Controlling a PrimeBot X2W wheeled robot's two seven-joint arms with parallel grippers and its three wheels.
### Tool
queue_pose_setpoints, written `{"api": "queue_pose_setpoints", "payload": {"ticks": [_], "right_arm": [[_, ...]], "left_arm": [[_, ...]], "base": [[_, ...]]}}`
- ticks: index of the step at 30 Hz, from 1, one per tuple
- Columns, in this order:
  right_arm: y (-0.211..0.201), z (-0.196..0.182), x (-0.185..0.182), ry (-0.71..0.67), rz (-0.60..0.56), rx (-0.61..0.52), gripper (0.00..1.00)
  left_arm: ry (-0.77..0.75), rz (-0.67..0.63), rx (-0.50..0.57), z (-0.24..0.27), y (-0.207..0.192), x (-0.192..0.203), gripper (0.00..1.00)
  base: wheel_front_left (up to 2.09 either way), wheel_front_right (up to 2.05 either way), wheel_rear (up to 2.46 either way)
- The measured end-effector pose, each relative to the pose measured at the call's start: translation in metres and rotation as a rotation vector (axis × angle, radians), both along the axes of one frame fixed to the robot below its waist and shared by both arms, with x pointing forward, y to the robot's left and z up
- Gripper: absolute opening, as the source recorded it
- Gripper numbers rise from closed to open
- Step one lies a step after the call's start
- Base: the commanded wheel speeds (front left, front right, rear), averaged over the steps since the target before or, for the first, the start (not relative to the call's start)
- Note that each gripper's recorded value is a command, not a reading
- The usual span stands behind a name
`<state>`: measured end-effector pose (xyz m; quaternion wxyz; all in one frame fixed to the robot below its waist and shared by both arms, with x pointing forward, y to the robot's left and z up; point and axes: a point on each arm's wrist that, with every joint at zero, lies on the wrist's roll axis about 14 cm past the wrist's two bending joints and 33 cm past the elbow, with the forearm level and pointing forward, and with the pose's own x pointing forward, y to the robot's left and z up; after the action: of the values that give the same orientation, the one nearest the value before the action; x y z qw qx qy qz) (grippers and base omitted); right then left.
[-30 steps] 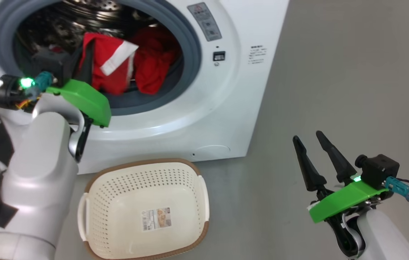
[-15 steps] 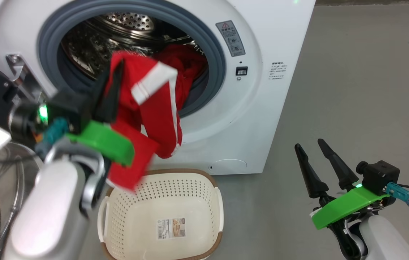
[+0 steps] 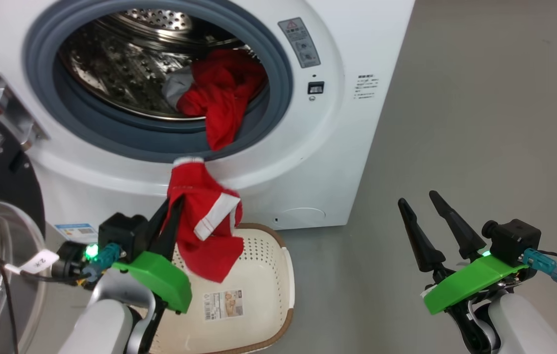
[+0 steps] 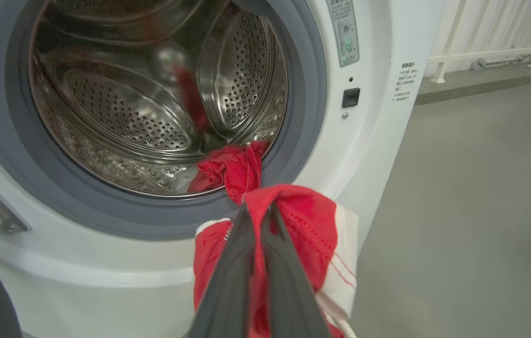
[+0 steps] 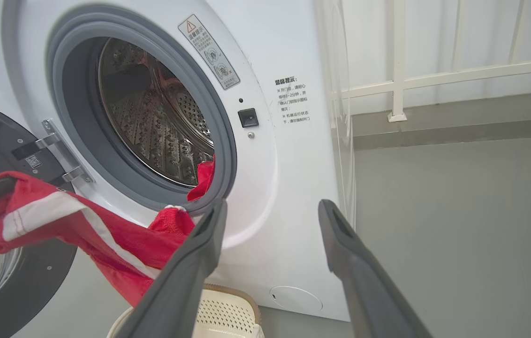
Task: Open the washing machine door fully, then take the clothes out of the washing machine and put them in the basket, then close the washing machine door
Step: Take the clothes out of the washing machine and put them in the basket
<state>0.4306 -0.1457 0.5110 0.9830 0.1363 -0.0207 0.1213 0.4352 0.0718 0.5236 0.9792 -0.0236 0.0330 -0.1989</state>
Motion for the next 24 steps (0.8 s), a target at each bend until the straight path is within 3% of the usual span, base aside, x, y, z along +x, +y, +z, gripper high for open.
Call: {"api": "queue_pose_setpoints", "payload": {"ticks": [24], "right_arm": [[-0.047,-0.013,-0.002,0.037,-0.125,-0.015,1.0]], "left_arm": [[0.377,-0.045,0.126,-0.162,-0.003,0.007,0.0]], "base": [[0.0,0.0,0.0]]}}
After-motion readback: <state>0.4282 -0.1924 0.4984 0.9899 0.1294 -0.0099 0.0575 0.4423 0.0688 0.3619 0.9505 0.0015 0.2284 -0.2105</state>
